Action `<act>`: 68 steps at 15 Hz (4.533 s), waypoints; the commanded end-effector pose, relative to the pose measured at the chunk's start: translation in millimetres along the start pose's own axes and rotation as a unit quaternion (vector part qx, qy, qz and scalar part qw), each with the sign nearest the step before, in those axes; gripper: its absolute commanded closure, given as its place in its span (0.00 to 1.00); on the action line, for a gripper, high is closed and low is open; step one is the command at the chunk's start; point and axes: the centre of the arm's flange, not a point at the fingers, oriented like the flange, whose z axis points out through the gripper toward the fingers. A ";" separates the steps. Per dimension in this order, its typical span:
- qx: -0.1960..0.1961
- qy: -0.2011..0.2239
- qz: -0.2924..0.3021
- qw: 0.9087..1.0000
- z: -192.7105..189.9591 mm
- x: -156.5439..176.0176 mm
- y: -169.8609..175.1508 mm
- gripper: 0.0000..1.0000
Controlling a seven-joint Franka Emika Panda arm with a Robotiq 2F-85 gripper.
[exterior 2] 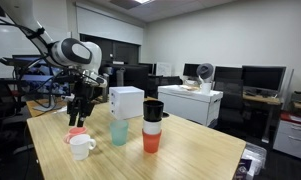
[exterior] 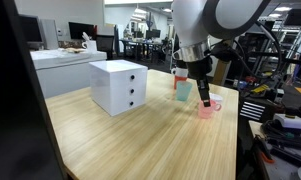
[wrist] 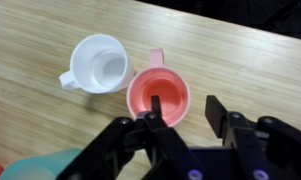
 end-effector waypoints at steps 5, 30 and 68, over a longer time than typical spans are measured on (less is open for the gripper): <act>-0.007 0.161 0.082 0.984 -171.0 -11.8 90.5 0.00; 0.115 0.236 0.222 0.939 -130.3 23.0 264.7 0.00; 0.065 0.273 0.188 0.941 -201.1 -36.7 206.0 0.95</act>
